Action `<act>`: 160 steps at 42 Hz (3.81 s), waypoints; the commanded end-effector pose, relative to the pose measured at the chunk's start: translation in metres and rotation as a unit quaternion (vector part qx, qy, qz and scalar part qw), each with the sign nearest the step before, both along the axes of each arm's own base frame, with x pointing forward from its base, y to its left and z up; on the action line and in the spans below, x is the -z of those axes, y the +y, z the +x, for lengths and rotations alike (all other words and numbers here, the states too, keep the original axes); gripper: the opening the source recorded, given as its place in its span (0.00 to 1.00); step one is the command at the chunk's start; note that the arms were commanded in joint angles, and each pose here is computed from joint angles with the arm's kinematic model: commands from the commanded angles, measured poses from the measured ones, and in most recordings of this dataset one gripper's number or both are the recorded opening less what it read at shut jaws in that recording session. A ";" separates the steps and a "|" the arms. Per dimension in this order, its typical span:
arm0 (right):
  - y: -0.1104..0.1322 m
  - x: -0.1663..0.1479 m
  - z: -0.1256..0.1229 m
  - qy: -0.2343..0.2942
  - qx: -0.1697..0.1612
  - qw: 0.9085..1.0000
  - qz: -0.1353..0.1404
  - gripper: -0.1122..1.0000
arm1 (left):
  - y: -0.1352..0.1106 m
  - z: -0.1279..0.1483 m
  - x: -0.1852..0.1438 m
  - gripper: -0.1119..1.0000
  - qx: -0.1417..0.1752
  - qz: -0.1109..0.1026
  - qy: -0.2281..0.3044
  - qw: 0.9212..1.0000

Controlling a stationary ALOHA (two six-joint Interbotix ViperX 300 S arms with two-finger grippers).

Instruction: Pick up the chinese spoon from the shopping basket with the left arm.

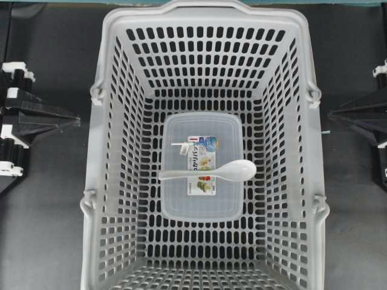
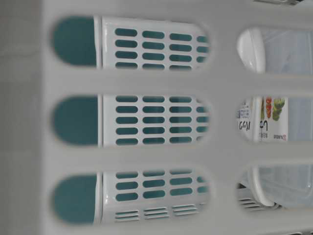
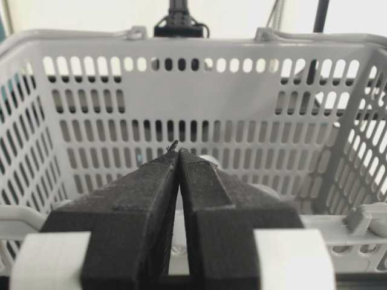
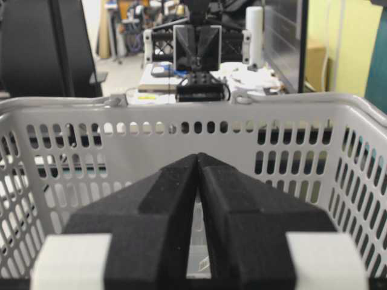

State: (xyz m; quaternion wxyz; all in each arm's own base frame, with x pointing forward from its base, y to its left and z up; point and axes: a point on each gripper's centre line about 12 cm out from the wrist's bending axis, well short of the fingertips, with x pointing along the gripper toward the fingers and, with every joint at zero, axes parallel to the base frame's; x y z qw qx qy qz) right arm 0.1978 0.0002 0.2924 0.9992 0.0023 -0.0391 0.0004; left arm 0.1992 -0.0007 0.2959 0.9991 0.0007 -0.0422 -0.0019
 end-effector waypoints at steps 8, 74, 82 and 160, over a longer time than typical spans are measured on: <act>-0.002 0.000 0.001 0.030 0.005 1.000 0.005 0.10 | -0.011 0.027 -0.026 0.10 0.025 -0.001 0.054 0.998; 0.004 -0.007 -0.011 0.079 -0.012 0.997 0.004 0.76 | -0.051 0.238 0.051 0.91 0.010 -0.024 0.503 0.864; 0.004 -0.008 -0.011 0.077 -0.012 0.997 0.004 0.76 | -0.053 0.245 0.077 0.87 0.005 -0.028 0.527 0.850; 0.004 -0.006 -0.014 0.070 -0.012 0.997 0.005 0.76 | -0.040 0.256 -0.033 0.20 -0.014 -0.039 0.519 0.854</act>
